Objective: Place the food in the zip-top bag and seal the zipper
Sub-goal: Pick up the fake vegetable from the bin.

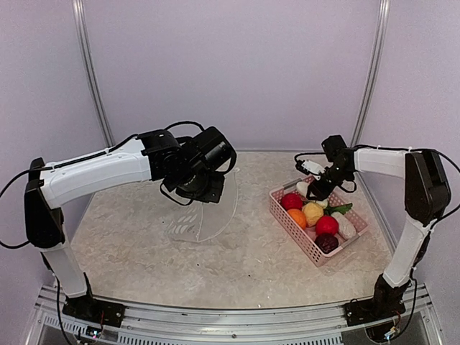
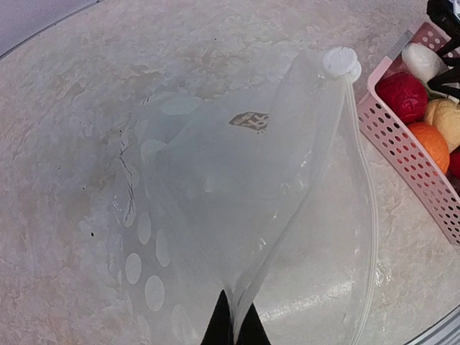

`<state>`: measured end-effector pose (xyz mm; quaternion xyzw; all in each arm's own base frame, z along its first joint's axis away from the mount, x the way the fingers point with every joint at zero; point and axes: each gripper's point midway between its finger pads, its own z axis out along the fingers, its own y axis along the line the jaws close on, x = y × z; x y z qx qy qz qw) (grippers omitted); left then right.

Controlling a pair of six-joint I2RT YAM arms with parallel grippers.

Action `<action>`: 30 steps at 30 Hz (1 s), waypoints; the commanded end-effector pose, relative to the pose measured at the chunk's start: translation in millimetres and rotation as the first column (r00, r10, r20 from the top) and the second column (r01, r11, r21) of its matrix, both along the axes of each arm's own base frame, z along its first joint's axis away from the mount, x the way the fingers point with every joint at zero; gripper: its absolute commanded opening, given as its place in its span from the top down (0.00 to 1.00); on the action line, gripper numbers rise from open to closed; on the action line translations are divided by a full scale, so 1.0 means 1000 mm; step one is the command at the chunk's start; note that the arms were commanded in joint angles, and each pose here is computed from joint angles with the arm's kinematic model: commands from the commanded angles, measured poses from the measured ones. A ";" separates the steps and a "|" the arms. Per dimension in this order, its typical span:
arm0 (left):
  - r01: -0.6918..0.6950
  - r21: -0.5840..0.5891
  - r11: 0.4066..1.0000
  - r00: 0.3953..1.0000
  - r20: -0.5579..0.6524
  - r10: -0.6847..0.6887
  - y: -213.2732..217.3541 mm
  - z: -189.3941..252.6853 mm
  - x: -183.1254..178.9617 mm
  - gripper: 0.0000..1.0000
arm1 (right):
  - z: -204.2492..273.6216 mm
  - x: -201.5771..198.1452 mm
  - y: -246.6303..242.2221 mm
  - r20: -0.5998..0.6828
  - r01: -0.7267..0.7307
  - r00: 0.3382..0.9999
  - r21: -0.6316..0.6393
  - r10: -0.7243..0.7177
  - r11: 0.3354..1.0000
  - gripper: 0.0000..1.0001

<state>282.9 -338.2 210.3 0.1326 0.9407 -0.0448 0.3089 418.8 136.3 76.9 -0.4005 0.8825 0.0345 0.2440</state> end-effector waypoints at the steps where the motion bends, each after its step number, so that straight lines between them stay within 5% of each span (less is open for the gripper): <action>1: 0.004 -0.068 0.998 1.000 0.022 -0.002 -0.005 0.019 0.005 1.00 | 0.071 0.001 0.005 0.157 0.005 0.987 0.065 -0.015 0.998 0.66; 6: 0.015 -0.122 0.992 0.999 0.031 -0.012 -0.015 0.027 0.010 1.00 | 0.146 -0.024 0.032 0.238 -0.094 0.971 0.263 0.030 0.960 0.68; 12: 0.025 -0.234 0.972 0.999 0.039 -0.017 -0.031 0.045 0.016 1.00 | 0.235 -0.063 0.074 0.329 -0.289 0.935 0.500 0.129 0.816 0.69; 22: 0.035 -0.382 0.924 0.999 0.030 -0.026 -0.060 0.069 0.022 1.00 | 0.357 -0.131 0.125 0.511 -0.574 0.818 0.686 0.266 0.448 0.73; 30: 0.040 -0.494 0.869 0.999 0.012 -0.040 -0.083 0.084 0.025 1.00 | 0.383 -0.154 0.165 0.477 -0.581 0.784 0.789 0.397 0.200 0.74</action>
